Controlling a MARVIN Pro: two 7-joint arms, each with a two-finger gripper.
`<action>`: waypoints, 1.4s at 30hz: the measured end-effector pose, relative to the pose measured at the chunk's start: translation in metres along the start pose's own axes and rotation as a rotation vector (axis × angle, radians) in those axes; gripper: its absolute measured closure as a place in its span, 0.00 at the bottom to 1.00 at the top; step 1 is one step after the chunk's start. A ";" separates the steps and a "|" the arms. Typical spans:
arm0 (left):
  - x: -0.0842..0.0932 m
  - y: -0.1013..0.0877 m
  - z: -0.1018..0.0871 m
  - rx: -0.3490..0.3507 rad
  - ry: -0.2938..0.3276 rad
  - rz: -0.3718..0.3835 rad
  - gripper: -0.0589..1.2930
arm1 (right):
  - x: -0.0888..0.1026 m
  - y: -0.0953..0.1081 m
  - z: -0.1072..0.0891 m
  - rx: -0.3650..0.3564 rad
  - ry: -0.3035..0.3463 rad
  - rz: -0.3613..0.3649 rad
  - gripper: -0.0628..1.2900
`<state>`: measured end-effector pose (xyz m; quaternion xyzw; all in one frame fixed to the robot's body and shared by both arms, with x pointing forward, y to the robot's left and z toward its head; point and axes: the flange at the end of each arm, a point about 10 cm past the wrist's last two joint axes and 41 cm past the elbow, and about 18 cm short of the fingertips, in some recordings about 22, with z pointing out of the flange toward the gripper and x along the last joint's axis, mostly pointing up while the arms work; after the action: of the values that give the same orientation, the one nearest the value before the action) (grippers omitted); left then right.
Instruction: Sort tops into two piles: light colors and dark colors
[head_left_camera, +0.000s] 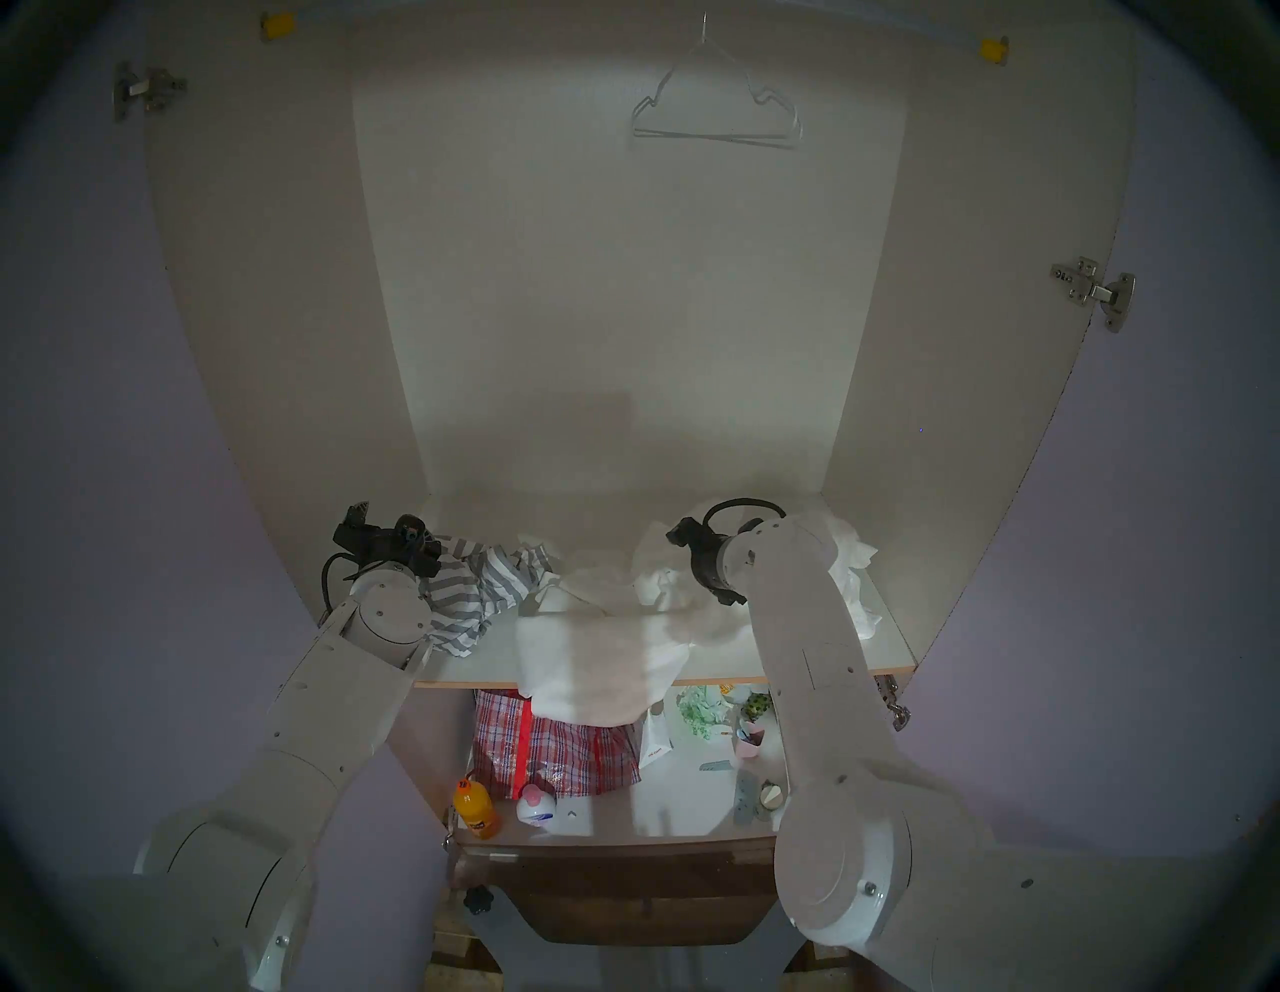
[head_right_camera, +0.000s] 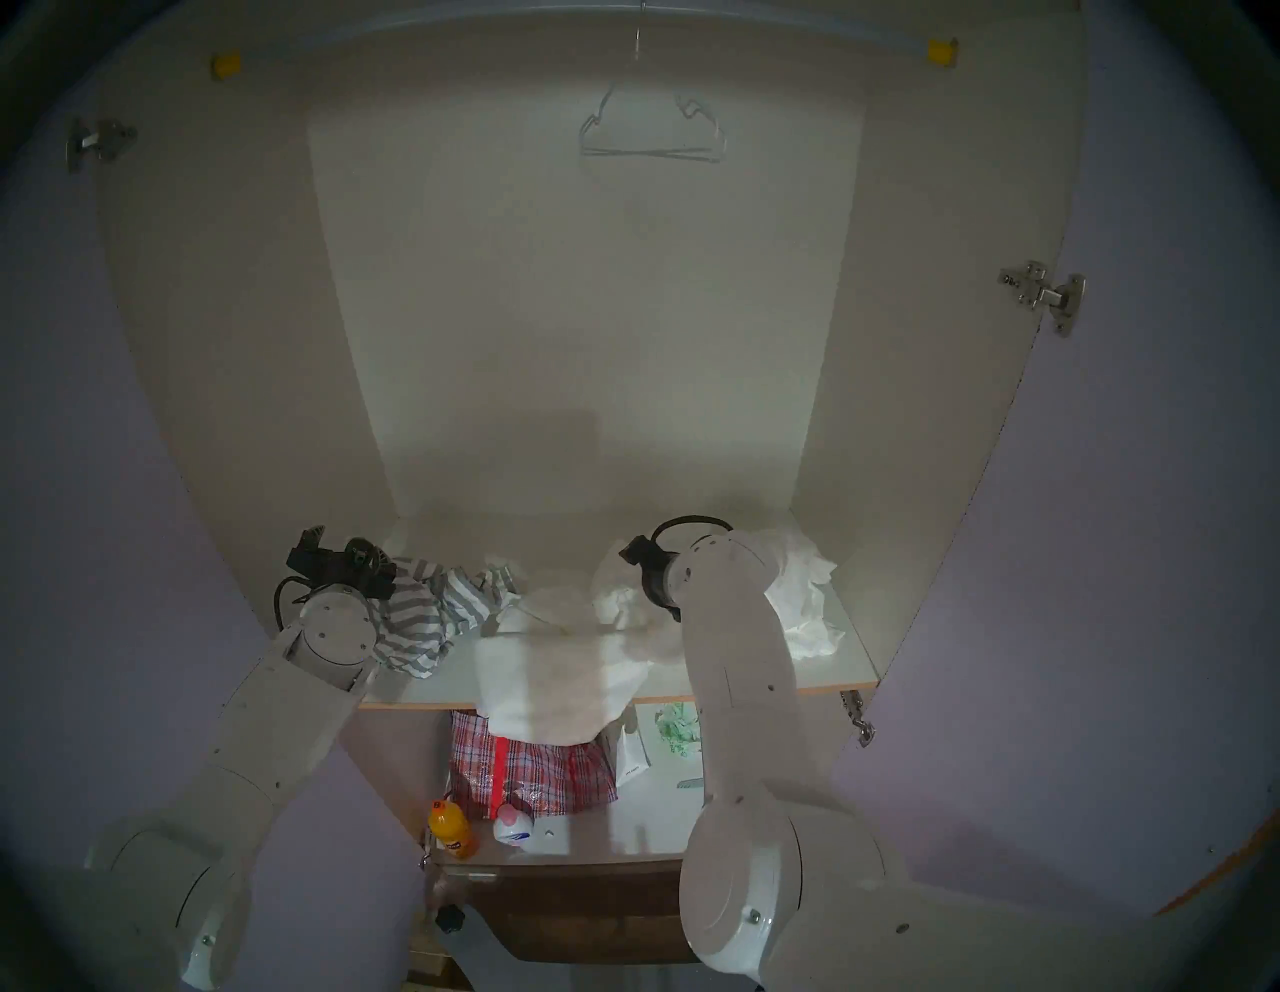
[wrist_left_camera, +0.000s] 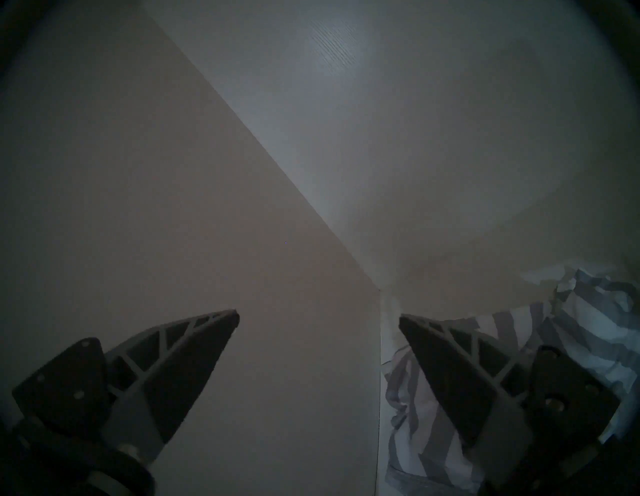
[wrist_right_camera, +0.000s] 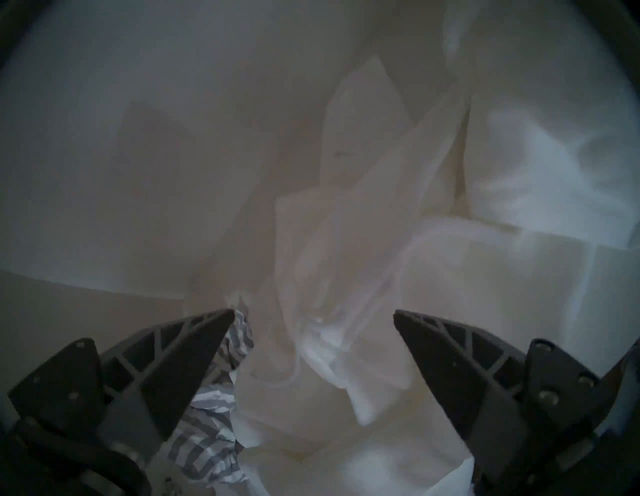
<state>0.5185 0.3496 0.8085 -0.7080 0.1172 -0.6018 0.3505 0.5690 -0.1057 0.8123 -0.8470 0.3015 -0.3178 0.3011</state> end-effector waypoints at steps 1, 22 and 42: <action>0.000 0.000 0.000 0.000 0.000 0.000 0.03 | 0.000 -0.002 0.003 -0.002 0.002 0.001 0.04; 0.000 0.000 0.000 0.000 -0.001 0.000 0.03 | -0.039 0.043 0.048 -0.185 -0.052 -0.003 0.88; -0.001 0.001 0.000 0.001 -0.003 0.000 0.03 | 0.055 -0.094 0.011 0.073 0.382 -0.422 0.96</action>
<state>0.5183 0.3497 0.8073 -0.7085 0.1163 -0.6010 0.3511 0.6409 -0.0808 0.8911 -0.8045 0.1579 -0.5378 0.1965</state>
